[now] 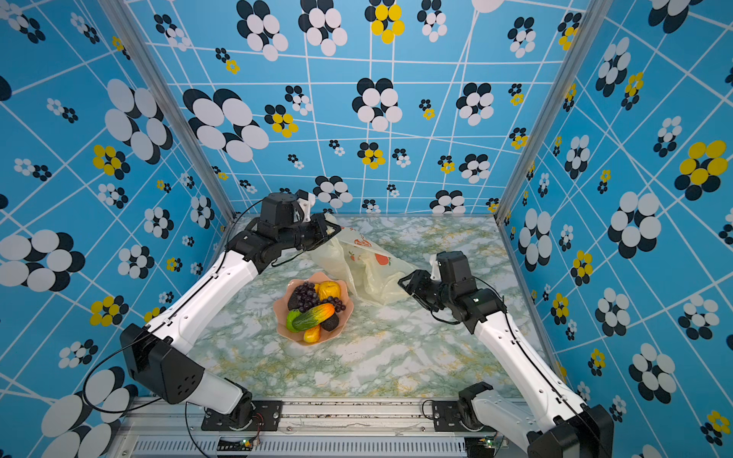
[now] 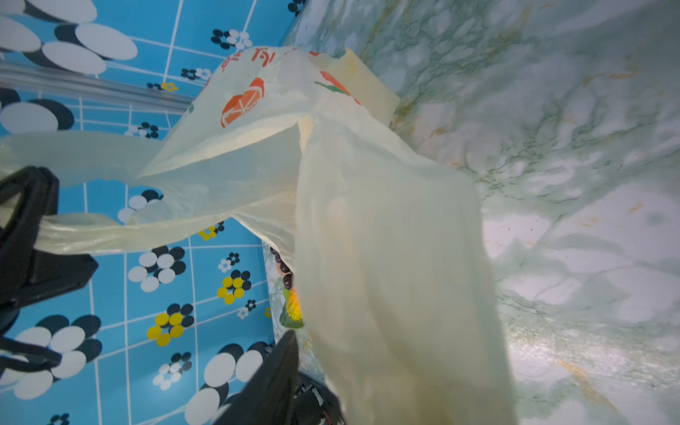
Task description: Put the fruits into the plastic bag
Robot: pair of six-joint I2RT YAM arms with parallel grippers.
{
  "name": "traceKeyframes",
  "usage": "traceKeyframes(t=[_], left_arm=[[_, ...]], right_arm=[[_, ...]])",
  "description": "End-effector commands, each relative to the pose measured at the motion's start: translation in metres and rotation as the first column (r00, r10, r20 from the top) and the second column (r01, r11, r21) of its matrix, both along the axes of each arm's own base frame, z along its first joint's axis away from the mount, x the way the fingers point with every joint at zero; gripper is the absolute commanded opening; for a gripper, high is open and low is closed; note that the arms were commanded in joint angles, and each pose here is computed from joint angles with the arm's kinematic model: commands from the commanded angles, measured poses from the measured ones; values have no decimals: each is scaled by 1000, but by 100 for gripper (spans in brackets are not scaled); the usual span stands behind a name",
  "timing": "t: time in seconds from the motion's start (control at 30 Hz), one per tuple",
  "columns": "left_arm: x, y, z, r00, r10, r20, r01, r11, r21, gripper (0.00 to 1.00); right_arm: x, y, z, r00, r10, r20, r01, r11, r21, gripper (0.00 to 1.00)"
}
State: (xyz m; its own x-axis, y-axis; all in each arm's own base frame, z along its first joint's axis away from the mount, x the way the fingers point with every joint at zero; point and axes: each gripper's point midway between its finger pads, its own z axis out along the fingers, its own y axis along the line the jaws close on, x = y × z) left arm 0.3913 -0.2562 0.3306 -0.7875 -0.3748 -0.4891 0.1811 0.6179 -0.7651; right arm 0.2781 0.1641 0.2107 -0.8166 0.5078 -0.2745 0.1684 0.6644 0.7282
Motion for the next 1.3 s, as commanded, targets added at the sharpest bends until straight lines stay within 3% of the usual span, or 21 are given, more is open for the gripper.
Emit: traceKeyframes(t=[0.0, 0.2, 0.4, 0.47, 0.53, 0.57, 0.63, 0.67, 0.73, 0.8, 0.9, 0.93, 0.97, 1.0, 1.03, 1.07, 1.1, 1.17, 1.2, 1.23, 1.27], left_arm=[[1, -4, 5, 1000, 1, 7, -1, 1000, 2, 0], [-5, 1, 1, 1000, 1, -4, -1, 1000, 19, 0], [-17, 35, -21, 985, 79, -153, -55, 986, 158, 0], [-5, 46, -27, 973, 111, -204, -77, 983, 164, 0], [25, 49, -16, 966, 122, -228, -103, 990, 94, 0], [47, 48, 8, 974, 121, -193, -115, 993, 40, 0], [79, 32, 79, 998, 61, -6, -61, 995, -81, 0], [86, 21, 129, 989, 19, 144, 1, 991, -137, 0], [74, 14, 219, 902, 6, 431, 81, 980, -183, 0], [47, 19, 290, 746, 33, 665, 143, 967, -208, 0], [9, 24, 342, 575, 56, 816, 204, 956, -209, 0], [-3, 22, 346, 528, 40, 848, 222, 958, -183, 0], [-13, 17, 344, 502, 13, 865, 230, 962, -148, 0], [-19, 10, 331, 504, -29, 863, 228, 968, -100, 0], [-16, 2, 304, 539, -95, 837, 212, 977, -26, 0], [-12, -5, 274, 589, -156, 793, 208, 977, 37, 0], [0, -12, 219, 686, -220, 693, 207, 973, 104, 0], [25, -2, 69, 919, -213, 333, 140, 963, 229, 0], [25, 21, -20, 992, -117, 47, 97, 946, 308, 0], [8, 39, -91, 976, -48, -214, 124, 925, 358, 0], [-10, 43, -132, 936, -46, -350, 182, 912, 367, 0]], right_arm=[[7, -13, -1, 995, -94, 24, 95, 995, -23, 39], [4, -44, -4, 981, -190, 40, 194, 967, -162, 0], [-2, -70, 29, 988, -152, 21, 147, 901, -408, 0], [27, -67, 53, 990, -112, 84, 138, 885, -446, 0], [80, -51, 91, 981, -66, 185, 140, 895, -423, 0], [111, -39, 141, 950, -36, 310, 162, 906, -390, 0], [159, -15, 225, 864, 35, 501, 166, 921, -352, 0], [166, -7, 284, 778, 57, 626, 189, 928, -320, 0], [156, 0, 379, 563, 66, 824, 251, 936, -247, 0], [123, -6, 453, 316, 5, 949, 283, 954, -99, 0], [82, -5, 500, 163, -10, 987, 250, 968, -32, 0], [68, -4, 504, 127, -1, 992, 256, 966, -32, 0], [62, -3, 500, 125, 21, 992, 262, 964, -53, 0], [61, 0, 486, 163, 62, 985, 260, 960, -103, 0], [69, 4, 459, 243, 118, 963, 255, 950, -181, 0], [83, 9, 418, 349, 184, 919, 243, 929, -278, 0], [101, 15, 354, 489, 260, 833, 204, 894, -398, 0], [124, 12, 182, 775, 325, 542, 81, 799, -596, 0], [115, 0, 81, 900, 305, 311, -34, 761, -648, 0], [96, -15, 8, 965, 244, 98, -129, 764, -632, 0], [81, -23, -28, 978, 205, -23, -178, 781, -599, 0]])
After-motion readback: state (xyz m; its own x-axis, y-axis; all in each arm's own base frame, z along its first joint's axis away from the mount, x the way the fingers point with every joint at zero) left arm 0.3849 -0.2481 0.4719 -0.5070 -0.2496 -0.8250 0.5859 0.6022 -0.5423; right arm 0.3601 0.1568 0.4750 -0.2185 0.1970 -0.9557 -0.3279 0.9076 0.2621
